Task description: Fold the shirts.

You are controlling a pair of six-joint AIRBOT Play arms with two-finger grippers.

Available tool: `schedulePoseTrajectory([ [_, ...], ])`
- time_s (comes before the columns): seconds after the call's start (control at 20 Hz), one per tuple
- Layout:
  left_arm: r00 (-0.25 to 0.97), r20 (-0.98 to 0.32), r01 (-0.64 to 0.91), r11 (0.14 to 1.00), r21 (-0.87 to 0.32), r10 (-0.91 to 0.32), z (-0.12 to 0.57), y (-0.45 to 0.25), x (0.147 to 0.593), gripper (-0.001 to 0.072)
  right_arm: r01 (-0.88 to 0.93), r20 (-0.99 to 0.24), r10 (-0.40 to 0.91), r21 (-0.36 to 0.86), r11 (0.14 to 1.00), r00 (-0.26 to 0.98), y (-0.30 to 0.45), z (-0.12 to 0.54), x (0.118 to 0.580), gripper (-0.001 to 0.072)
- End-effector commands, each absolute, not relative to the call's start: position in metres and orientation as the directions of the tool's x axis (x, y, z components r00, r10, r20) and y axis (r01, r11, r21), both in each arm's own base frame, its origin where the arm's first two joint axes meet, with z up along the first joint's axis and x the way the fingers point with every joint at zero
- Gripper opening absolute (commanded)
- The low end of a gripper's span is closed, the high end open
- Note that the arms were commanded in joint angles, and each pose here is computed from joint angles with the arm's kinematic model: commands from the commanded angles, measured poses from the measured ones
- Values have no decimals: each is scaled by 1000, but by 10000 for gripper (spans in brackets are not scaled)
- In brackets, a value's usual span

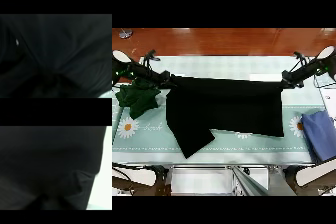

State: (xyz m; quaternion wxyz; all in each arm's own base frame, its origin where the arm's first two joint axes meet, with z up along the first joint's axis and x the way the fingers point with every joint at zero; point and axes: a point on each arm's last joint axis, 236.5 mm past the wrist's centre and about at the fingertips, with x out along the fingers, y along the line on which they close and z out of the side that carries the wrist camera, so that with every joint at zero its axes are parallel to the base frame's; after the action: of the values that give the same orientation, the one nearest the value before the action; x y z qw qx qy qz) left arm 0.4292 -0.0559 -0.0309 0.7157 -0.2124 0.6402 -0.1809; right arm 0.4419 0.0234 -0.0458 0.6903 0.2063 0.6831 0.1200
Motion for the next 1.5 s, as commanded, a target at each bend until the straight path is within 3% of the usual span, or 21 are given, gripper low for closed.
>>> schedulePoseTrajectory([
  [0.0, -42, -867, -29, 868, -496, -497, -51, -47, 387, 703, 122, -901, 432, 425, 897, -36, 27, -52, 420, 618],
  [0.1, -86, -899, -63, 903, -424, -428, -51, -18, 368, 703, 100, -923, 378, 371, 923, -74, 0, -34, 397, 617],
  [0.2, -83, -898, -144, 897, -417, -431, -51, 2, 344, 703, 166, -951, 308, 298, 940, -36, -36, -27, 373, 617],
  [0.35, -97, -880, -282, 861, -423, -464, -74, 14, 282, 703, 344, -938, 339, 344, 874, 76, -48, -43, 328, 617],
  [0.45, -48, -846, -390, 790, -473, -530, -87, 4, 249, 703, 362, -902, 421, 427, 829, 99, -21, -57, 292, 617],
  [0.6, 89, -765, -486, 642, -592, -638, -93, -23, 233, 703, 362, -875, 476, 475, 802, 94, 8, -71, 260, 617],
  [0.8, 204, -674, -465, 536, -705, -710, -95, -67, 240, 703, 370, -859, 504, 499, 784, 92, 18, -79, 252, 617],
  [1.05, 64, -672, -363, 610, -704, -737, -101, -114, 218, 696, 384, -855, 509, 505, 773, 100, 19, -78, 254, 617],
  [1.1, 52, -667, -338, 615, -712, -743, -99, -117, 217, 563, 379, -865, 495, 488, 786, 88, 16, -80, 251, 617],
  [1.15, 42, -656, -301, 616, -728, -754, -94, -119, 217, 188, 385, -881, 469, 456, 802, 66, 9, -84, 245, 617],
  [1.2, 35, -646, -267, 616, -741, -762, -89, -120, 218, 21, 402, -899, 437, 412, 818, 32, 2, -88, 237, 617],
  [1.45, 70, -631, -212, 607, -766, -772, -70, -119, 240, 20, 405, -883, 460, 387, 828, -95, 12, -89, 212, 617],
])
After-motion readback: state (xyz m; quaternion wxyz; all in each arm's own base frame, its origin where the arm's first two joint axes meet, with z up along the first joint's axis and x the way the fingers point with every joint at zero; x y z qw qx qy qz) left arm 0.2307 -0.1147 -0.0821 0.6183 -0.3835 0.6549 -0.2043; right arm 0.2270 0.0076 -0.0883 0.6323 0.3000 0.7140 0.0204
